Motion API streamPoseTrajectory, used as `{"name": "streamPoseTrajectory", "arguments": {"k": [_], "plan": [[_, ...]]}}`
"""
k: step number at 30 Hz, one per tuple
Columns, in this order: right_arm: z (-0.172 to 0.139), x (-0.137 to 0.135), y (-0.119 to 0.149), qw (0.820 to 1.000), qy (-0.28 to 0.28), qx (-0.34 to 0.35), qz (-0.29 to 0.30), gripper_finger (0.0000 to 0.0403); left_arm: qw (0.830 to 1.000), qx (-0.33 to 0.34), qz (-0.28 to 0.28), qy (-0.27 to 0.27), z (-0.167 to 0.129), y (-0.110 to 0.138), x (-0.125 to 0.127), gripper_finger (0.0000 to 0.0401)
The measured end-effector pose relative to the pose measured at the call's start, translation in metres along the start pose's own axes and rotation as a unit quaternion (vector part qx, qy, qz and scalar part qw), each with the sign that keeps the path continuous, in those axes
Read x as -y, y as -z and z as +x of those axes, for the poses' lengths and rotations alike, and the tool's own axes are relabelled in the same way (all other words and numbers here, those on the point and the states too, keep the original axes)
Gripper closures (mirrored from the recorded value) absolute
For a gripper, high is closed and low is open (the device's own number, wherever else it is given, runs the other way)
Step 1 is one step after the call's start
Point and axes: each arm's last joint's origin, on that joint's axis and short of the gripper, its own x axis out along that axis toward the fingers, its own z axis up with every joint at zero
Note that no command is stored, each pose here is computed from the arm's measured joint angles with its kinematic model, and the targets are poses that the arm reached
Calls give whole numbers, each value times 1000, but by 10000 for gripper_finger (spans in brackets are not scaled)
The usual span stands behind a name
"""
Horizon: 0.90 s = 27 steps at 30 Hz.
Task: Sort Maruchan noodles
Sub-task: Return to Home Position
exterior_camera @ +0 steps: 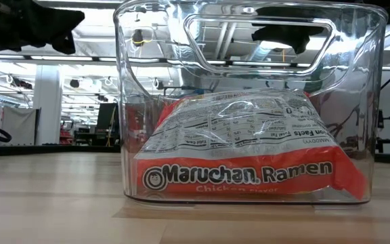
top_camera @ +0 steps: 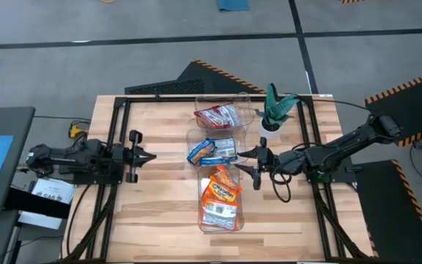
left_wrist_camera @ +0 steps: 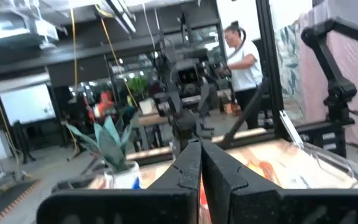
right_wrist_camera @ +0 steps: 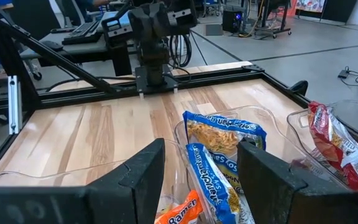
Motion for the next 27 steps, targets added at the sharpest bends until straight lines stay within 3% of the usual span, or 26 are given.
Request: {"name": "streamPoseTrajectory", "arguments": {"k": [12, 15, 20, 24, 27], "plan": [[0, -1, 1, 1000, -1, -4, -6, 192, 1000, -28, 0, -10, -5, 5, 0, 401], [-5, 3, 2, 1000, 3, -25, -19, 237, 1000, -22, 2, -13, -5, 4, 0, 401], [-21, 13, 0, 998, 12, -62, -25, 379, 1000, -22, 2, -13, -5, 4, 0, 401], [-39, 25, 6, 999, 1, -41, 11, 381, 1000, -21, 2, -13, -5, 4, 0, 401], [-49, 34, 29, 999, -18, -19, 32, 385, 1000, -21, 4, -13, -5, 4, 0, 401]]}}
